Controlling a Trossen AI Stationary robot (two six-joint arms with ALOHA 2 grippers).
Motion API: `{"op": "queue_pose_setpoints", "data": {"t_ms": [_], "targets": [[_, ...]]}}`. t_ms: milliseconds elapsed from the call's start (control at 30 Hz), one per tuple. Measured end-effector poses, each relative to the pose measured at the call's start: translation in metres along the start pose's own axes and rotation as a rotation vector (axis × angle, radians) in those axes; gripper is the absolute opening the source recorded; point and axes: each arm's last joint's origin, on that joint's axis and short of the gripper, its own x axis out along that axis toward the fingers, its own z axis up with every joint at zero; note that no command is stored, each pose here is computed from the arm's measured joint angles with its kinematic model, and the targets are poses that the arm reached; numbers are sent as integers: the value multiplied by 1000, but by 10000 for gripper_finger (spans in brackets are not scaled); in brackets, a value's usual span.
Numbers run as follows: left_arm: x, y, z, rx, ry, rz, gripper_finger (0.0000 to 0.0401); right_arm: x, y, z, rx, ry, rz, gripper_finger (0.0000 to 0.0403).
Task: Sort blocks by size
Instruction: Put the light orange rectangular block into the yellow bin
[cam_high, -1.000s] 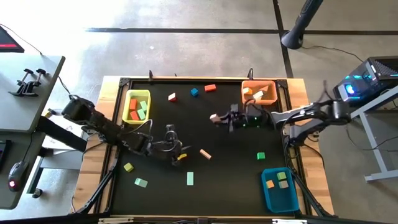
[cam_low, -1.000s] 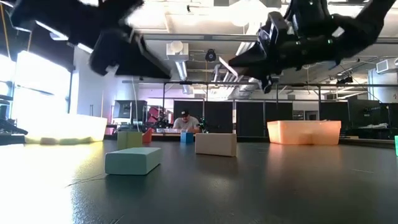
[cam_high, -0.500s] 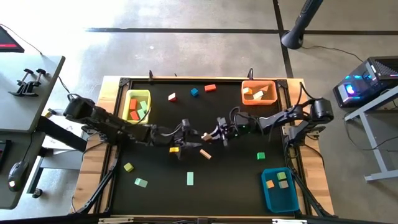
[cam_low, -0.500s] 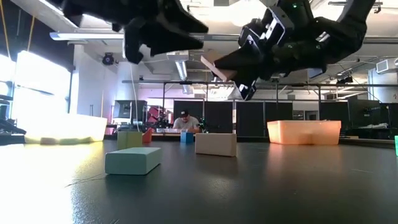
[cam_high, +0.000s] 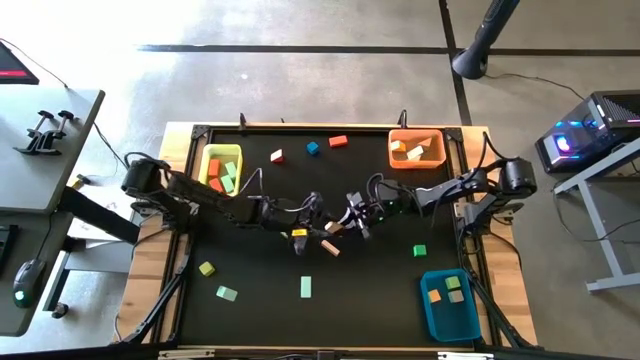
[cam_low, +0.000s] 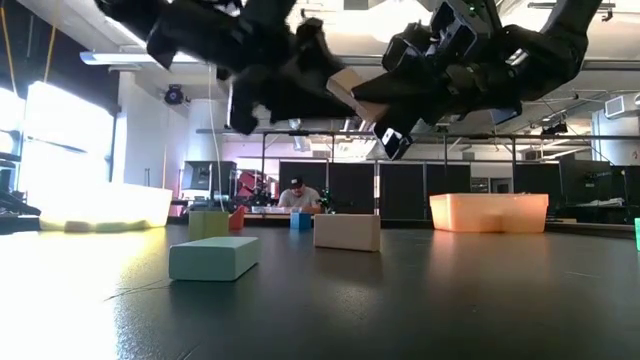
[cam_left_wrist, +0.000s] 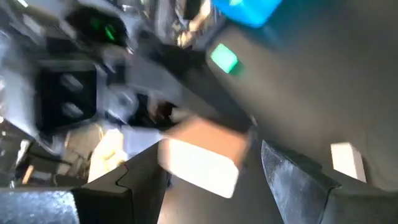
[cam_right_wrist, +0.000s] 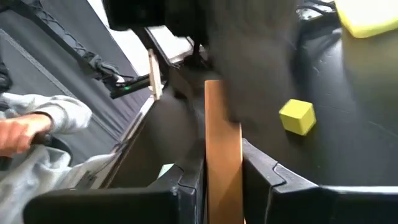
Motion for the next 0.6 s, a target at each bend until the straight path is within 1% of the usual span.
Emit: {"op": "queue_pose_setpoints", "data": {"t_ms": [133, 233, 600], "targets": [[10, -3, 0, 19, 15, 5, 235, 0, 0, -1, 10, 16, 3, 57], [13, -5, 0, 20, 9, -10, 225, 0, 0, -2, 15, 26, 4, 57], [10, -14, 10, 17, -19, -32, 153, 0, 0, -5, 19, 55, 14, 57]]}}
